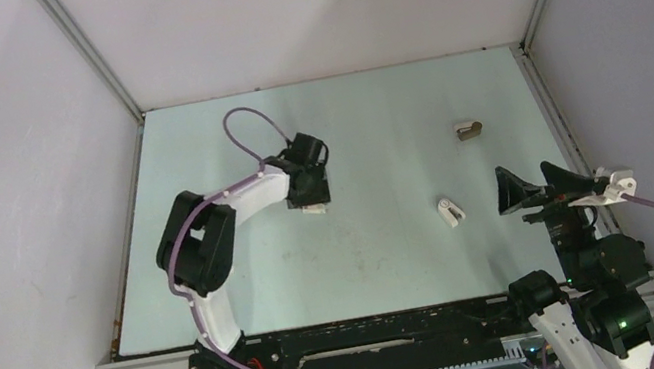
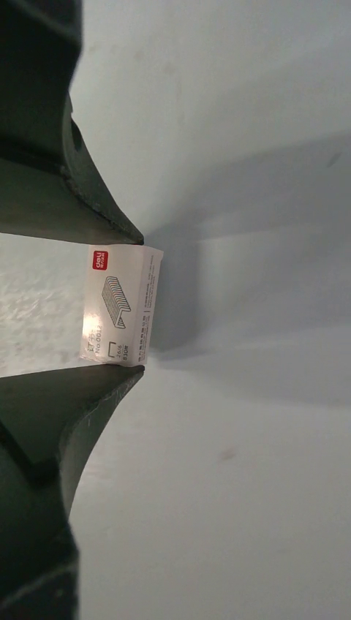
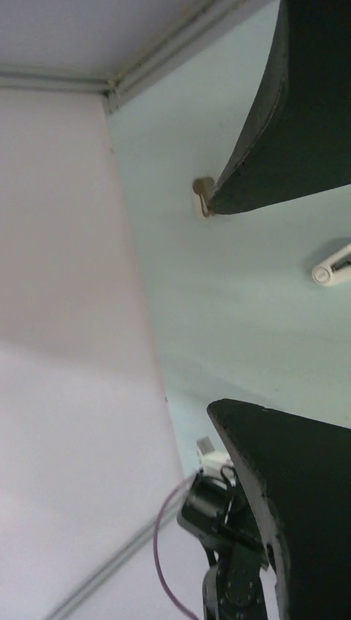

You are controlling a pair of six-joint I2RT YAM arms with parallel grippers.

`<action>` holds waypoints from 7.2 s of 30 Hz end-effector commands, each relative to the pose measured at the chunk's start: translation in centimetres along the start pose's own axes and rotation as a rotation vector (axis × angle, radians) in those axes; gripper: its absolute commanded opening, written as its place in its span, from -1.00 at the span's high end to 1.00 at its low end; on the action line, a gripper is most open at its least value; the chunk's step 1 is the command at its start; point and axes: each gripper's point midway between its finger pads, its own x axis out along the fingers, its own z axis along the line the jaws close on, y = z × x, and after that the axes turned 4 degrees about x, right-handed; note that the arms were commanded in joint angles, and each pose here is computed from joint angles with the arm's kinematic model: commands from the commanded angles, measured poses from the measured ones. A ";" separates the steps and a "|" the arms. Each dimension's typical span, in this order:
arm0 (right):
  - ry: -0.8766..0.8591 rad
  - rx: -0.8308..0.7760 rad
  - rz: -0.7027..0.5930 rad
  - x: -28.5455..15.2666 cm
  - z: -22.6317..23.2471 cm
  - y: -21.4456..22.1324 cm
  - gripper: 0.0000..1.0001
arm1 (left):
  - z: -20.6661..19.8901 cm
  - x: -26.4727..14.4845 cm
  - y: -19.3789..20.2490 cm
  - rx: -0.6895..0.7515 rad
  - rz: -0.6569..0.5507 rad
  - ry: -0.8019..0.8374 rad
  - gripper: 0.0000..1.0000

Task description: Load the staples into the stapler

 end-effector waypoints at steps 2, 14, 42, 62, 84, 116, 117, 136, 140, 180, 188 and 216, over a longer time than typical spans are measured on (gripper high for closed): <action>-0.141 0.137 0.079 -2.0 2.9 0.8 -1.00 | -3.6 -2.8 1.8 0.067 -0.073 0.072 -0.02; -0.096 0.337 0.540 -0.7 3.4 12.5 -1.00 | -6.8 -5.4 7.3 0.044 -0.103 0.203 -0.02; -0.201 0.446 0.787 1.8 7.6 22.9 -1.00 | -10.4 -8.3 9.6 -0.184 -0.109 0.624 -0.33; -0.293 0.384 0.859 2.0 8.6 25.0 -1.00 | -8.9 -9.3 9.3 -0.195 -0.219 0.669 -0.35; -0.392 0.480 1.129 1.6 11.9 32.2 -0.60 | -8.2 -6.1 10.5 -0.376 -0.128 0.687 0.06; -0.373 0.718 1.187 2.4 8.0 34.8 -0.22 | -8.0 -6.6 8.7 0.547 -0.136 0.349 -0.67; -0.378 0.730 1.189 2.3 8.1 34.8 -0.21 | -8.0 -6.4 8.6 0.573 -0.137 0.335 -0.67; -0.417 0.823 1.224 1.7 8.8 36.0 -0.11 | -9.3 -4.0 10.6 0.823 -0.027 0.299 -0.47; -0.439 0.831 1.233 1.6 9.4 36.2 -0.07 | -9.7 -3.8 11.1 0.861 -0.019 0.306 -0.37; -0.688 0.803 1.397 -0.5 14.1 37.0 0.19 | -12.9 -6.4 11.4 0.909 -0.161 0.486 0.18; -0.750 0.803 1.435 -1.3 14.7 36.7 0.20 | -13.8 -7.4 11.2 0.935 -0.221 0.538 0.18; -0.676 0.825 1.434 -0.5 11.8 37.3 0.26 | -9.1 -8.6 13.4 0.873 -0.139 0.410 -0.33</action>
